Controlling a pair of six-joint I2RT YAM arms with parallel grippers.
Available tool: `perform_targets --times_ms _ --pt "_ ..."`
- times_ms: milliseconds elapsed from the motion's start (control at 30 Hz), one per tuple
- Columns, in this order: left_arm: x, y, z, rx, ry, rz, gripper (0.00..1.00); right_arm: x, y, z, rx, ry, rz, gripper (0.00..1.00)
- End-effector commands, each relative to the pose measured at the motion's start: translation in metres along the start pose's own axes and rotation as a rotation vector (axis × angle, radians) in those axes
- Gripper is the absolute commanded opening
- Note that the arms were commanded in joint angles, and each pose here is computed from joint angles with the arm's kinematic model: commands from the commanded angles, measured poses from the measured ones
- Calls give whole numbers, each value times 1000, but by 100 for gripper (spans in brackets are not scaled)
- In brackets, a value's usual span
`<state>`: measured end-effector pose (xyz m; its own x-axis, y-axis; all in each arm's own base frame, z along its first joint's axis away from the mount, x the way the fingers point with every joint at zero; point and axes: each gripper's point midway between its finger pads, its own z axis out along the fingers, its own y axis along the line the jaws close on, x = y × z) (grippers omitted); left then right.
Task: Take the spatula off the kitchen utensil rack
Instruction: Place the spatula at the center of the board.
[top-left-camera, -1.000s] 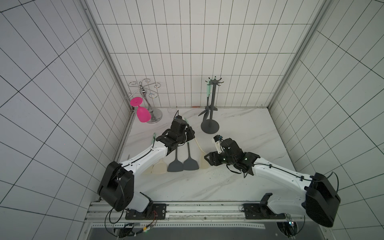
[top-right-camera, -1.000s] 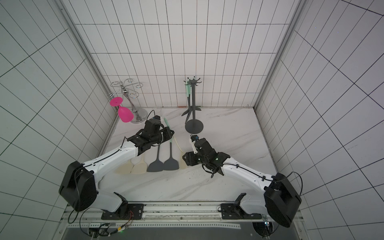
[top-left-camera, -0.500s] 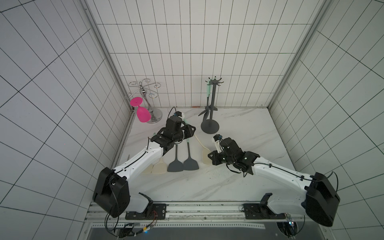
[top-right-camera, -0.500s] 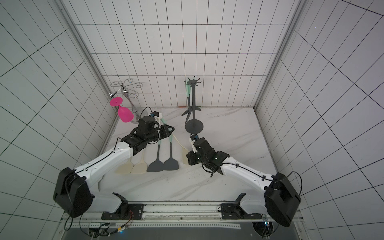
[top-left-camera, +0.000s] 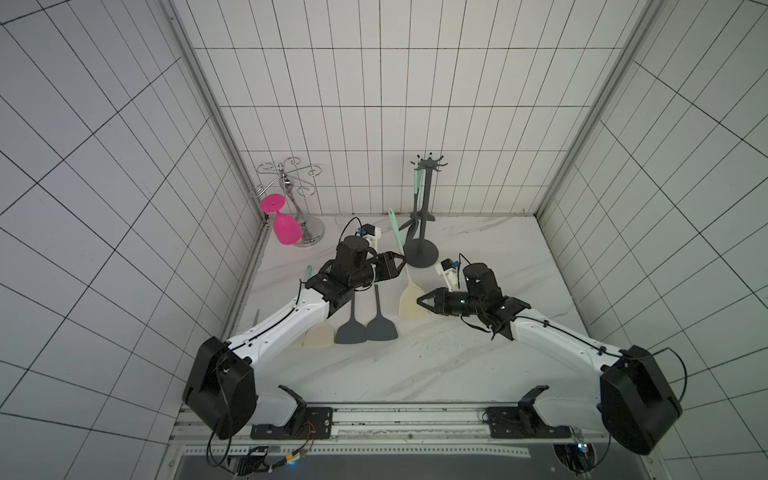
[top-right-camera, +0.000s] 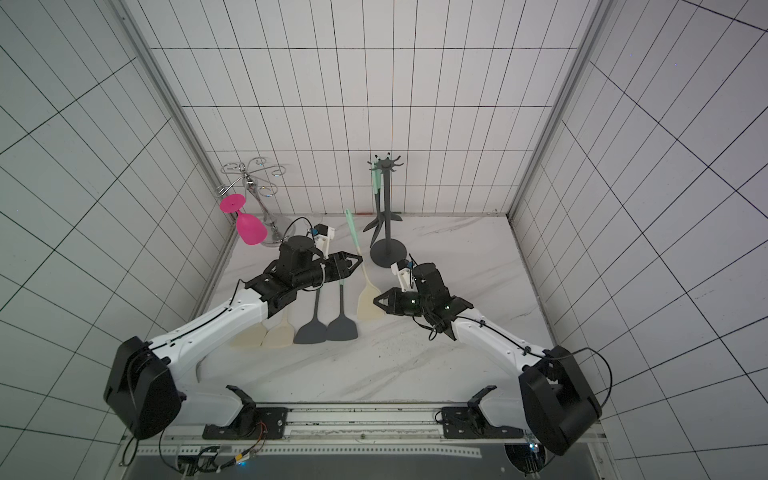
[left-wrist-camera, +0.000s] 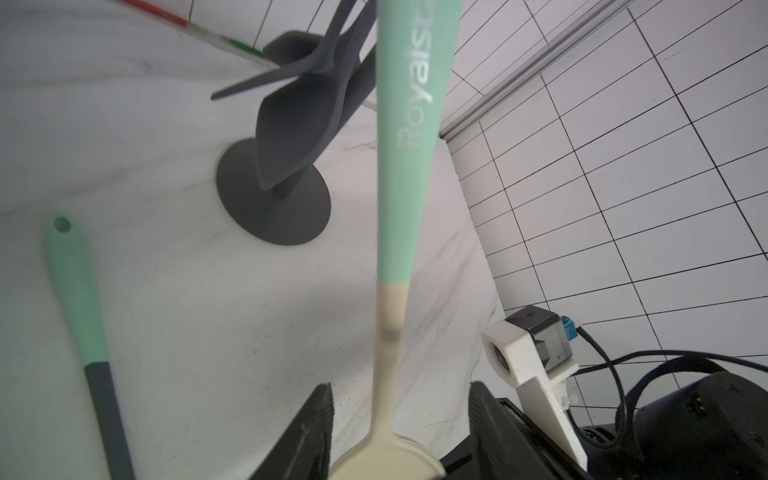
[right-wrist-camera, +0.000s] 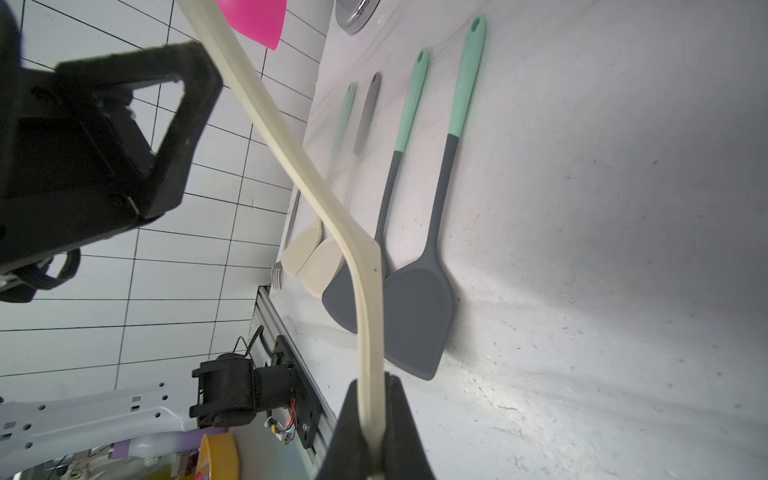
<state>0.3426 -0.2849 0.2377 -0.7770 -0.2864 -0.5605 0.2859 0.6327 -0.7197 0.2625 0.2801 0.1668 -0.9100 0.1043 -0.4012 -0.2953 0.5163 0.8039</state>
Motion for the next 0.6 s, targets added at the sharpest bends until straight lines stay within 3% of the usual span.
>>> perform_targets --times_ms 0,267,433,500,567 --pt "7 -1 15 47 26 -89 40 -4 20 3 -134 4 52 0" --pt "5 14 23 -23 20 -107 17 -1 18 -3 -105 4 47 0" --pt "7 18 22 -41 24 -100 17 -1 16 -3 -100 4 26 0" --pt "8 18 21 -44 27 -92 1 -1 16 -2 -103 8 30 0" --pt "6 19 18 -51 23 -83 0 -1 16 -1 -100 5 29 0"
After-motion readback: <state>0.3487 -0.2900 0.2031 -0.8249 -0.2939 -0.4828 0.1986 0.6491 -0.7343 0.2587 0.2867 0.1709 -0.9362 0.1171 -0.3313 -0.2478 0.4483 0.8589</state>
